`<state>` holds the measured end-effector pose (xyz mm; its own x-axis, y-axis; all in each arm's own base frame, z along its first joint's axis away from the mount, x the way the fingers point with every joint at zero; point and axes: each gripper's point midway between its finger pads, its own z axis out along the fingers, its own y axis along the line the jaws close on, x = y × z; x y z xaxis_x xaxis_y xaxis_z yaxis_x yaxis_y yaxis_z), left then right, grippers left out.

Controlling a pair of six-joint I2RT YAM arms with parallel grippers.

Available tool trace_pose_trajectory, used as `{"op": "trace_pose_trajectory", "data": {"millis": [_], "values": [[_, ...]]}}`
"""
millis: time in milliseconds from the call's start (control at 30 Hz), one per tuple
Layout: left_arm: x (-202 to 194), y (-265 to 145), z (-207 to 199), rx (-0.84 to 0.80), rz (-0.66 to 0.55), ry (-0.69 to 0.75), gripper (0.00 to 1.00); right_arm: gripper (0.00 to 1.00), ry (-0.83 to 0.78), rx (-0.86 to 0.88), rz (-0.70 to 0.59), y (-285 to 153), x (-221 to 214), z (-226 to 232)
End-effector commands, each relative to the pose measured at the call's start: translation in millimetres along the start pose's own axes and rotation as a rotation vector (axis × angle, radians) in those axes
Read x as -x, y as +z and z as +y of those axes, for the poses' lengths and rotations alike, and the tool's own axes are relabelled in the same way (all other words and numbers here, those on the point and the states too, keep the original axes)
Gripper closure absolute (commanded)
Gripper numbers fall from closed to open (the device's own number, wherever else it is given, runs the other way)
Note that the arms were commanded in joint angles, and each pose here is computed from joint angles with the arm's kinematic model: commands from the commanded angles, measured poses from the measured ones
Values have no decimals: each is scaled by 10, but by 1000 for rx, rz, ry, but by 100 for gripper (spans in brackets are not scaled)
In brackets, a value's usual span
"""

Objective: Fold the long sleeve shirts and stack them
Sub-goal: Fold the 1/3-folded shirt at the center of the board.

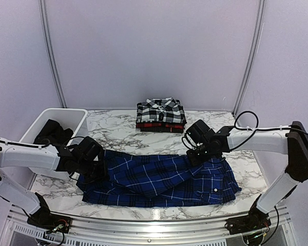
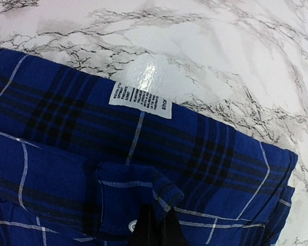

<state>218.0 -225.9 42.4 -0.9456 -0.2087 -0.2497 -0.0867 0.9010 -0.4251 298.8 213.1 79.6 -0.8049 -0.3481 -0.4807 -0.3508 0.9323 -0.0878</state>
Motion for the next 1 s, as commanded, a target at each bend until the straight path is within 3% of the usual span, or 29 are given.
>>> {"op": "trace_pose_trajectory", "data": {"millis": [0,333,500,667,800,967], "values": [[46,-31,66,41,-27,26,100,100,41,-54,-49,39,139,-109],[134,-96,-67,10,-50,46,100,100,63,-118,-97,70,455,-270],[164,-112,-105,2,-56,52,80,100,53,-141,-72,126,459,-295],[384,-340,-257,-28,-139,79,58,100,83,-168,-61,77,303,-390],[486,-372,-259,-13,-154,87,50,100,122,-198,-61,-16,205,-495],[585,-324,-204,7,-153,72,48,100,163,-225,-85,-191,168,-617]]}}
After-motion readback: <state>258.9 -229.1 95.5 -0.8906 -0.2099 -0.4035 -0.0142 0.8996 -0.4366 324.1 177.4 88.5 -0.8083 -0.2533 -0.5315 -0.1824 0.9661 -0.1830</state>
